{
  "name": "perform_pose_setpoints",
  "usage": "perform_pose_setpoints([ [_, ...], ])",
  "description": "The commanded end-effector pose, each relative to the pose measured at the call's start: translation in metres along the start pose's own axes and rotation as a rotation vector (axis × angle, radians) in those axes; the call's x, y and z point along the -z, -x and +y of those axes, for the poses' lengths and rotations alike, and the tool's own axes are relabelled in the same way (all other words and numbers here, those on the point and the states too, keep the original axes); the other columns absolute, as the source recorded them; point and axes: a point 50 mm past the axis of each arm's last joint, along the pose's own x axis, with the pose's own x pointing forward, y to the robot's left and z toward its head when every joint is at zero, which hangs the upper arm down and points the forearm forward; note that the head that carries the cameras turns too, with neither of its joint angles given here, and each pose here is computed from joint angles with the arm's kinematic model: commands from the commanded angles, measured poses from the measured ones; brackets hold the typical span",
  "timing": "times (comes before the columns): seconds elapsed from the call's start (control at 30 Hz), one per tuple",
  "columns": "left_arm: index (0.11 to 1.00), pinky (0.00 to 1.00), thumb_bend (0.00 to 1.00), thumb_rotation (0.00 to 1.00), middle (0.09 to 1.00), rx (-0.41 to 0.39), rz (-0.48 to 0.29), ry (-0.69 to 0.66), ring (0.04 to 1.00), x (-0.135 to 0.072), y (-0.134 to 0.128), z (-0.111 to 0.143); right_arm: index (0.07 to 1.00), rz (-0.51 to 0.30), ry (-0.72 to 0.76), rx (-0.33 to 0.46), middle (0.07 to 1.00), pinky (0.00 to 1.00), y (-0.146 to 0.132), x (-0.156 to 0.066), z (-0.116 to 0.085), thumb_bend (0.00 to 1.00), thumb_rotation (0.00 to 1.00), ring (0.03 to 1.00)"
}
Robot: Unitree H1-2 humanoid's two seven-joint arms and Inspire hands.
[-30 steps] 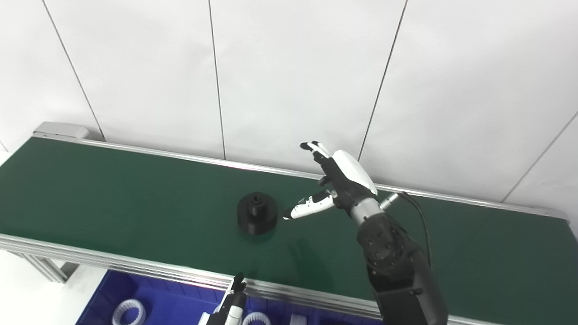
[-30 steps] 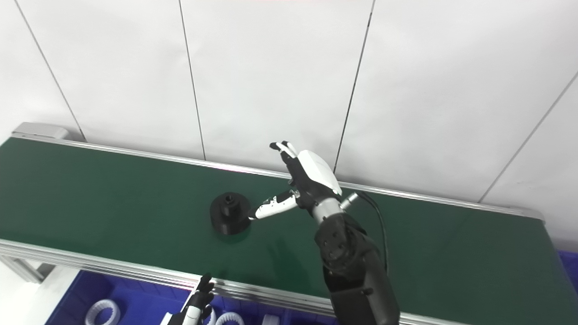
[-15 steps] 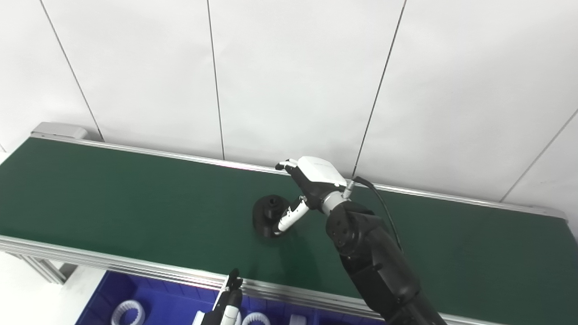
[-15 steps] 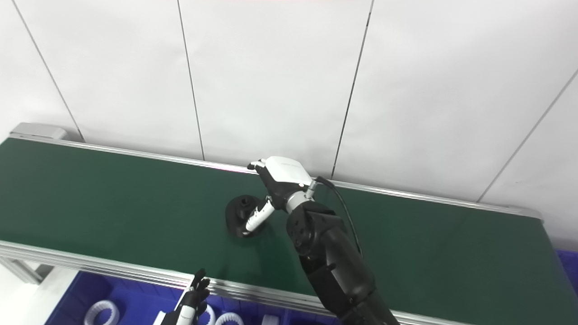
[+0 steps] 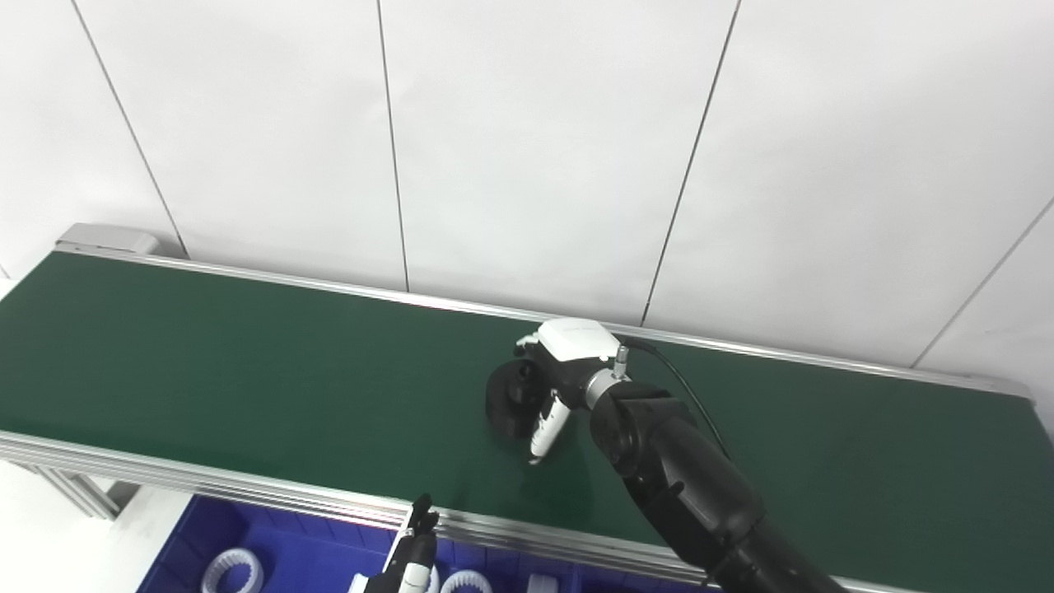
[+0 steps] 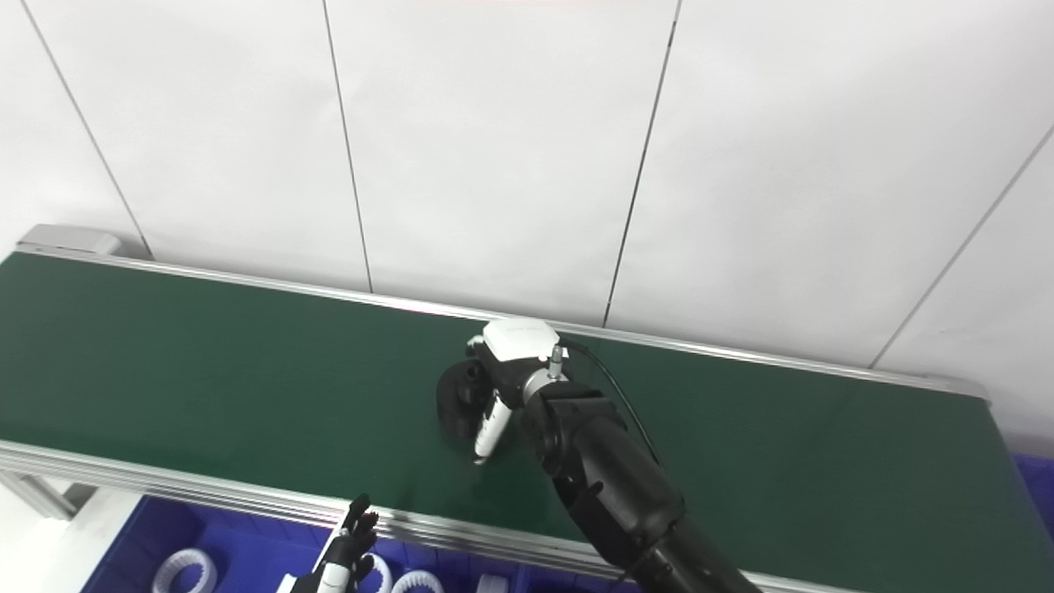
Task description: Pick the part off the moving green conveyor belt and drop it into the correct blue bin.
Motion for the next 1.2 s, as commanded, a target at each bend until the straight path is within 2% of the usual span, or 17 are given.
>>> perform_pose_setpoints([
  [0.0,1.0,1.0,0.56,1.0,0.997,0.042,-0.048,0.114,1.0,-0.016,0.0,-0.036,0.846,-0.017,0.038,0.051,0.868,0.53,-0.001,-0.002,-0.023,1.0,0.19,0.787],
  [0.1,1.0,1.0,0.56,1.0,0.993,0.045,-0.046,0.111,1.0,-0.016,0.001,-0.035,0.819,-0.015,0.047,0.058,0.822,0.47,-0.002,-0.001,-0.015,1.0,0.21,0.703],
  [0.2,1.0,1.0,0.55,1.0,0.989,0.042,-0.041,0.107,0.998,-0.017,0.002,-0.034,0.797,-0.01,0.073,0.049,0.786,0.46,-0.005,0.0,-0.004,1.0,0.25,0.651],
  [0.37,1.0,1.0,0.56,1.0,0.987,0.042,-0.038,0.106,0.993,-0.016,0.002,-0.034,0.717,-0.067,-0.006,0.134,0.648,0.39,-0.008,0.007,0.016,0.83,0.34,0.515],
  [0.47,1.0,1.0,0.56,1.0,0.982,0.039,-0.03,0.098,0.983,-0.017,0.002,-0.034,0.709,-0.108,-0.078,0.24,0.636,0.38,-0.006,0.011,0.03,0.8,0.39,0.503],
  [0.57,1.0,1.0,0.55,1.0,0.98,0.04,-0.029,0.092,0.979,-0.017,0.002,-0.033,0.714,-0.128,-0.116,0.296,0.643,0.35,-0.005,0.012,0.04,0.79,0.4,0.474],
  [0.83,1.0,1.0,0.55,1.0,0.98,0.043,-0.026,0.091,0.976,-0.016,0.001,-0.032,0.755,-0.139,-0.138,0.312,0.723,0.34,-0.003,0.009,0.049,0.79,0.48,0.503],
  [1.0,1.0,1.0,0.56,1.0,0.993,0.05,-0.025,0.105,0.982,-0.015,0.001,-0.031,0.756,-0.141,-0.148,0.293,0.72,0.34,-0.003,0.007,0.052,0.82,0.47,0.501],
  [1.07,1.0,1.0,0.56,1.0,0.995,0.051,-0.024,0.109,0.982,-0.015,0.001,-0.031,0.755,-0.145,-0.163,0.275,0.663,0.34,-0.004,0.008,0.054,0.81,0.45,0.47],
  [1.17,1.0,1.0,0.56,1.0,0.997,0.049,-0.023,0.115,0.98,-0.015,0.001,-0.031,0.71,-0.156,-0.171,0.273,0.553,0.33,-0.006,0.011,0.059,0.75,0.32,0.425],
])
